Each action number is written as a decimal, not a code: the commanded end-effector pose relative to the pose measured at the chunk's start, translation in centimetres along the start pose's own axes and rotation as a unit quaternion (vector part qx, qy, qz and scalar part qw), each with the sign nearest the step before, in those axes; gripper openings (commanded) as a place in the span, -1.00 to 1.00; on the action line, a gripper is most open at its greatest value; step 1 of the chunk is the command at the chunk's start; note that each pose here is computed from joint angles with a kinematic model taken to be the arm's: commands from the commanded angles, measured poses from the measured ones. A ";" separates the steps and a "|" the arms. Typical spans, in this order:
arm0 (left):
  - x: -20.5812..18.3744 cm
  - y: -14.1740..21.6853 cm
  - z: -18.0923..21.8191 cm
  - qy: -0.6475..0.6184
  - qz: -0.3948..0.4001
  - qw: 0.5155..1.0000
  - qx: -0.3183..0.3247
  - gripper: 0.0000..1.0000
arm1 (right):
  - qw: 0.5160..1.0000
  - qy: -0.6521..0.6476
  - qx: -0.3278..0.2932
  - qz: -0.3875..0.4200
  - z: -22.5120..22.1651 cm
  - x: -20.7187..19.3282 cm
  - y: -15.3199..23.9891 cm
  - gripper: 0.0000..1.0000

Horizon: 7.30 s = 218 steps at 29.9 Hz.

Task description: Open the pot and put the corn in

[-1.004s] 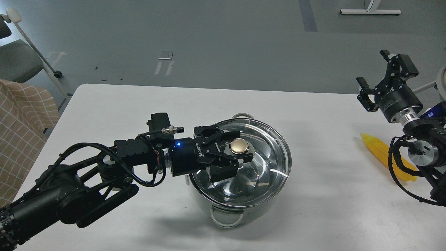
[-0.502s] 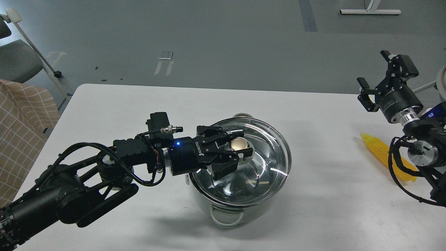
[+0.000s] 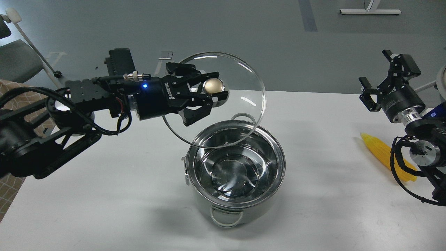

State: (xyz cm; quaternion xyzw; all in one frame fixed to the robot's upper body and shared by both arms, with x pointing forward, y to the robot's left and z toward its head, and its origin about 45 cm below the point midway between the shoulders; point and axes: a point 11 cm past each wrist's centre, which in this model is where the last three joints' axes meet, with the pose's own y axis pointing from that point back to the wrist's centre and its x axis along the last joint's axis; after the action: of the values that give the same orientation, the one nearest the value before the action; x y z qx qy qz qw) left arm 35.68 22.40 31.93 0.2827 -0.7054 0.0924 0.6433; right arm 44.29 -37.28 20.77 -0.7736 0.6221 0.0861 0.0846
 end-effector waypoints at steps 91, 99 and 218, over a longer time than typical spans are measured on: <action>-3.7 12.1 -15.9 0.704 0.386 0.587 0.105 0.82 | 0.915 0.371 -0.076 -0.138 -5.3 0.0 1.0 0.99; -4.0 8.4 -14.7 0.735 0.398 0.546 0.057 0.95 | 0.705 0.650 -0.181 -0.219 -4.4 4.2 6.5 0.99; -4.0 5.4 -12.5 0.752 0.388 0.532 0.027 0.95 | 0.315 0.708 0.001 -0.633 1.6 -29.6 2.2 0.68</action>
State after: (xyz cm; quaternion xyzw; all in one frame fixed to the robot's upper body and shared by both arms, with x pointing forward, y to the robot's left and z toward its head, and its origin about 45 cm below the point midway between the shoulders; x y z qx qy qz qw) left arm 43.57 34.12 31.28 -0.1763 0.0019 0.5295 0.8298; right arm 34.93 -9.54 24.99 -0.6958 -0.2563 -0.5649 -0.3619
